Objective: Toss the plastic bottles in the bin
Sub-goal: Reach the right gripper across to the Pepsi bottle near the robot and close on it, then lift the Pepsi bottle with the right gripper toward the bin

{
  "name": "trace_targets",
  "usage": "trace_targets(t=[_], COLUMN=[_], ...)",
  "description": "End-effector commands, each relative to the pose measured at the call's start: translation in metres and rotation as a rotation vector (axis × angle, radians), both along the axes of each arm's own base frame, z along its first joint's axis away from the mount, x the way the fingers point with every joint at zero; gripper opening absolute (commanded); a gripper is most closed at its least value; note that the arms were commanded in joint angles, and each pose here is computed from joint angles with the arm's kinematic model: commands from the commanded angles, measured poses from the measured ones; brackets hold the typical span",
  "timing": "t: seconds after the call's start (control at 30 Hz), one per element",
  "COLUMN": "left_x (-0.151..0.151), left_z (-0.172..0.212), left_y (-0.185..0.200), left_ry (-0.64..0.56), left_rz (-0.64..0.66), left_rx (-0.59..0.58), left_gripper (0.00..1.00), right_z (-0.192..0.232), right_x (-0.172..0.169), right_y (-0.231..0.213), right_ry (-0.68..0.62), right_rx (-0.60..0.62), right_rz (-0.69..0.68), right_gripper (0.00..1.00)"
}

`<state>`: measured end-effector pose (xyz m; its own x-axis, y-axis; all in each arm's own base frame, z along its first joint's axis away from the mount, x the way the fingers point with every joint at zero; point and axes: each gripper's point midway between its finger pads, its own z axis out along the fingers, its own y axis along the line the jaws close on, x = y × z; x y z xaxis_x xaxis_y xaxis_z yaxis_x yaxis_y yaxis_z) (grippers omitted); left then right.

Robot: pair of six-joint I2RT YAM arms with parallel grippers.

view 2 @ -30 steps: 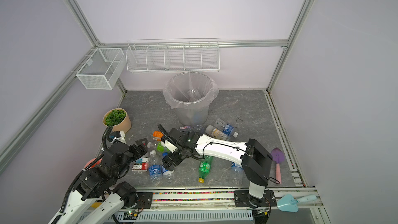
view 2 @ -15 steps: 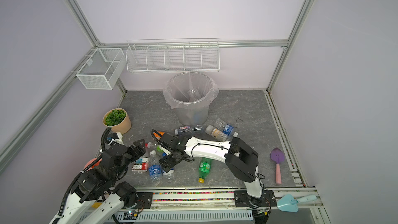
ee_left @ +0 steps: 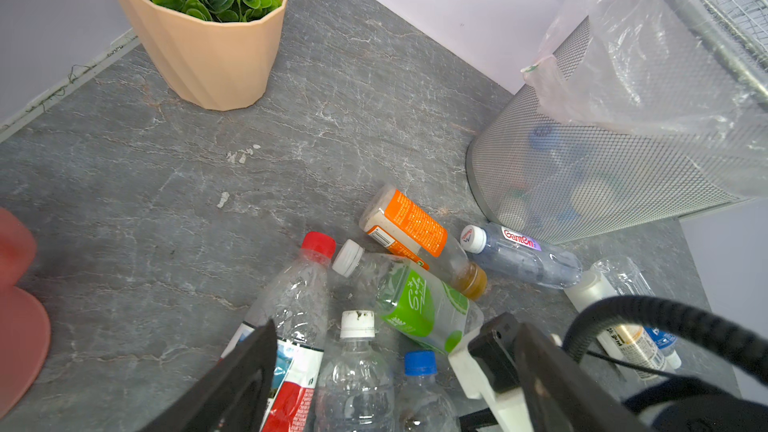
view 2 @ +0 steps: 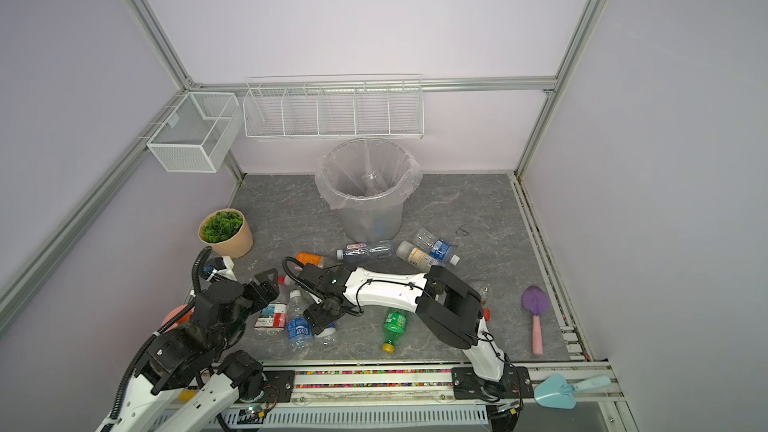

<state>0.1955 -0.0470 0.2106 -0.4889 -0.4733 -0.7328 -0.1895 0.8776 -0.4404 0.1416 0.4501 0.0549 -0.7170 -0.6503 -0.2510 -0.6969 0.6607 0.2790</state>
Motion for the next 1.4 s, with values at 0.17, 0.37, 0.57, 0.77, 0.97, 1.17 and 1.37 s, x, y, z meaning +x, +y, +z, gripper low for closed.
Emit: trace_targets(t=[0.17,0.37,0.57,0.77,0.97,1.17,1.37], left_x=[-0.005,-0.004,-0.003,-0.001,0.001,0.003,0.002], left_z=[-0.003,-0.003,-0.003,0.0,0.003,0.002,0.009], left_y=[0.01,0.01,0.007,0.005,0.004,0.001,0.004], left_ry=[0.012,0.009,0.009,0.001,-0.012,-0.014,-0.029], left_rz=[0.036,0.038,0.031,0.019,0.015,0.009,0.014], left_rx=[0.013,0.014,0.011,0.014,0.012,0.004,0.011], left_gripper=[0.89,0.89,0.89,0.89,0.89,0.88,0.88], right_z=[-0.011,-0.013,-0.013,-0.019,-0.021,-0.008,0.032], right_x=[0.004,0.006,0.004,0.001,0.0,-0.003,-0.004], right_y=[-0.016,-0.029,-0.036,-0.036,-0.039,-0.038,-0.046], right_ry=[-0.033,-0.055,-0.056,-0.04,-0.041,-0.04,-0.086], right_rx=[-0.104,-0.153,-0.153,-0.156,-0.163,-0.133,-0.069], right_rz=[-0.031,-0.035,-0.037,-0.029,-0.028,-0.019,-0.005], right_gripper=[0.75,0.72,0.64,0.59,0.39,0.32,0.28])
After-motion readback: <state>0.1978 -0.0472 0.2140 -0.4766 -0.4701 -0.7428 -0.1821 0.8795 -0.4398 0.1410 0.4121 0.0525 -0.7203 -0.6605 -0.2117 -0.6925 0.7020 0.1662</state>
